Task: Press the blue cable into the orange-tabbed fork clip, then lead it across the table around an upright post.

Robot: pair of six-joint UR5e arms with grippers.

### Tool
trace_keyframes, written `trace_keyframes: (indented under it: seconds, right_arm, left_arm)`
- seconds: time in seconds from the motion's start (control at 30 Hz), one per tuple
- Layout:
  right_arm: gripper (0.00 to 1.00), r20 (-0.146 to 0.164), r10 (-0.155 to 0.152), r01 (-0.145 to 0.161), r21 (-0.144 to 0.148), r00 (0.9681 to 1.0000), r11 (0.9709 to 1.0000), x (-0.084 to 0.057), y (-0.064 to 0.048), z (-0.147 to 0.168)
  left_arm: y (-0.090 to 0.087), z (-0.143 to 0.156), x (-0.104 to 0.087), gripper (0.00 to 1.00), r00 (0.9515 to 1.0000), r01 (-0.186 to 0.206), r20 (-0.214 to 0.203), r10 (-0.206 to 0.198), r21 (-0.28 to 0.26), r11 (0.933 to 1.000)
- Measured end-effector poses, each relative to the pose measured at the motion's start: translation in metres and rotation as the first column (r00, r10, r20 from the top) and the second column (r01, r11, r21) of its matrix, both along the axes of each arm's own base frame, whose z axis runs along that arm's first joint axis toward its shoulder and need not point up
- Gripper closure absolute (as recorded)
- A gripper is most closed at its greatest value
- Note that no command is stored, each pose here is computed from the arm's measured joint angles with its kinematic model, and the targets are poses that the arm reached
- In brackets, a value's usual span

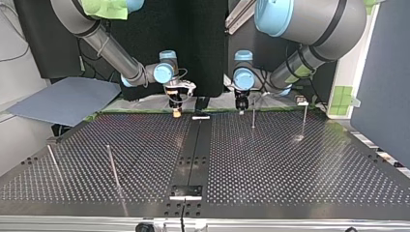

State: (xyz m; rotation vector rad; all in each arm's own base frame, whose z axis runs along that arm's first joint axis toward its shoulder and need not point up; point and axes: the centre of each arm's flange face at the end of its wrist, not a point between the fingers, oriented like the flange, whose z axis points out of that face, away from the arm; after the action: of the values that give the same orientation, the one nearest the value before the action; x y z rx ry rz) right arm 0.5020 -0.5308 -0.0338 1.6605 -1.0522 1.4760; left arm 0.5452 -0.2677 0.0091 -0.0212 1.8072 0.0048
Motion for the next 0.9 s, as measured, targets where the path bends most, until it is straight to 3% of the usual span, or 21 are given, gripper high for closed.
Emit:
trace_keyframes:
  seconds: [0.17,0.37,0.53,0.9]
  right_arm:
    - [1.00,-0.009,-0.003,0.003,-0.002,1.0000,1.0000,0.001,-0.002,0.003]
    - [1.00,-0.042,-0.033,0.032,-0.014,0.9986,0.9994,0.001,-0.005,0.023]
    - [1.00,-0.051,-0.043,0.042,-0.017,0.9978,0.9990,0.005,-0.004,0.048]
    - [1.00,-0.054,-0.024,0.023,-0.017,0.9983,0.9996,0.017,0.009,0.105]
  left_arm:
    - [-0.002,0.000,-0.006,1.00,0.9994,0.012,-0.032,-0.010,0.067,0.9977]
    - [-0.007,0.018,-0.010,1.00,0.9991,0.011,-0.042,-0.006,0.117,0.9931]
    - [-0.019,0.037,-0.017,1.00,0.9987,0.032,-0.043,-0.027,0.122,0.9920]
    - [-0.045,0.086,-0.035,1.00,0.9965,0.078,-0.039,-0.074,0.104,0.9915]
